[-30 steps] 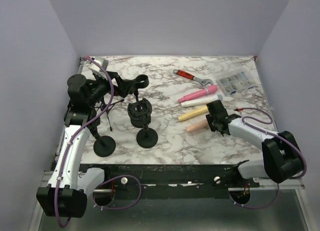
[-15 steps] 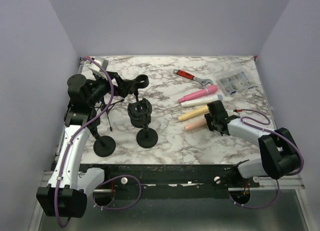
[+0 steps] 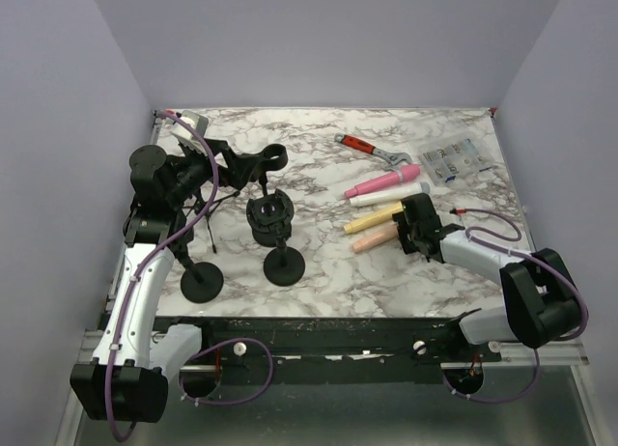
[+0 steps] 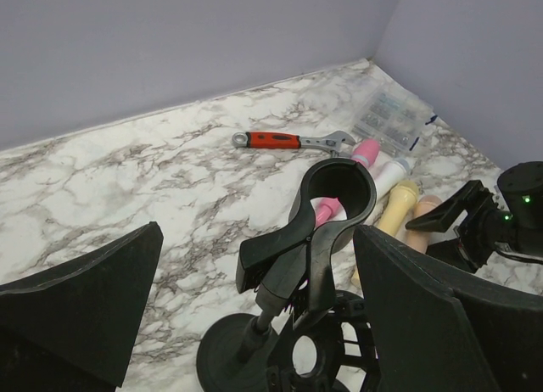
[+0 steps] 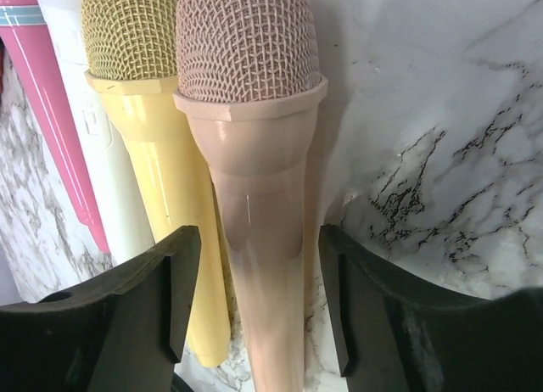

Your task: Remove the microphone from the stand

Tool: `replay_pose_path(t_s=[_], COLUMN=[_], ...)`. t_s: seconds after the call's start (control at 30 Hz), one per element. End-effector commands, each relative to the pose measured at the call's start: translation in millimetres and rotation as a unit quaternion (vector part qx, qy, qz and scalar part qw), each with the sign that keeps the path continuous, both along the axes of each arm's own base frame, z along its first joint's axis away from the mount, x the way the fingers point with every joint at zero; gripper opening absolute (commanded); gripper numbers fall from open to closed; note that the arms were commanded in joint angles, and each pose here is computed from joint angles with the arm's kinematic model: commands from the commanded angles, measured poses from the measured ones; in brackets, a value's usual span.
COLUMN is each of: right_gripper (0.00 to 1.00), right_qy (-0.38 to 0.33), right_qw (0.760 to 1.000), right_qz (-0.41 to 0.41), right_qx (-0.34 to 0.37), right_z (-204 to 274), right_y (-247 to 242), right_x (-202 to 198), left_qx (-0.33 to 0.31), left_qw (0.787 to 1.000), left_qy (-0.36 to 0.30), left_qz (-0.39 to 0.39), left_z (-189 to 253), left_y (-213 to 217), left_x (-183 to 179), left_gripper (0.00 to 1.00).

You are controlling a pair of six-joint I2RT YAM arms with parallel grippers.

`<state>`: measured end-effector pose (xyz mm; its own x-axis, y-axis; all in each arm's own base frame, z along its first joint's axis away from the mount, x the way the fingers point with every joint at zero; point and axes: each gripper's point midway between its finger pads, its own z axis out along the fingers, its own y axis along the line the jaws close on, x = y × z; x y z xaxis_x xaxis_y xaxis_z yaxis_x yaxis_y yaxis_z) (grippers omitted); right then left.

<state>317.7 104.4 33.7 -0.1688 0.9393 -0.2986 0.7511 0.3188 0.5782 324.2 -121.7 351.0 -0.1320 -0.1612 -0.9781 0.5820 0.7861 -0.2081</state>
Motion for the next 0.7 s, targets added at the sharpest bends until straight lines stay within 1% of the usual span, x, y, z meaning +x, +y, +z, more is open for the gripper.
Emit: replay_pose_path(t_s=[0.0,0.17,0.2,0.33,0.4,0.47,0.67], right_gripper=[0.66,0.74,0.77,0.95,1.00,1.00,1.00], right_qy=[-0.014,-0.037,-0.043,-0.082,-0.101,-0.113,-0.142], right_qw=[1.000,0.999,0.999,0.995,0.992,0.990,0.984], right_qz=[0.007,0.027,0.033,0.057,0.073,0.081,0.092], right_qx=[0.005,0.000,-0.003,-0.016,-0.026,-0.036,-0.053], right_z=[4,16,20,40,50,56,68], right_y=[-1,2,2,2,2,0,-6], right_x=[-1,2,3,5,6,5,-1], left_qx=[-0.007,-0.008,-0.008,-0.007,-0.009,-0.009,-0.009], left_qw=[1.000,1.000,1.000,1.000,1.000,1.000,1.000], left_qy=[-0.008,-0.006,-0.006,-0.006,-0.001,0.008,0.023], left_qz=[0.000,0.003,0.003,0.018,0.012,-0.001,-0.008], left_z=[4,3,4,3,3,1,-6], left_y=[0,1,1,5,3,-1,-3], left_x=[-4,-3,-3,0,1,1,6], left_gripper=[0.97,0.98,0.97,0.98,0.98,0.97,0.94])
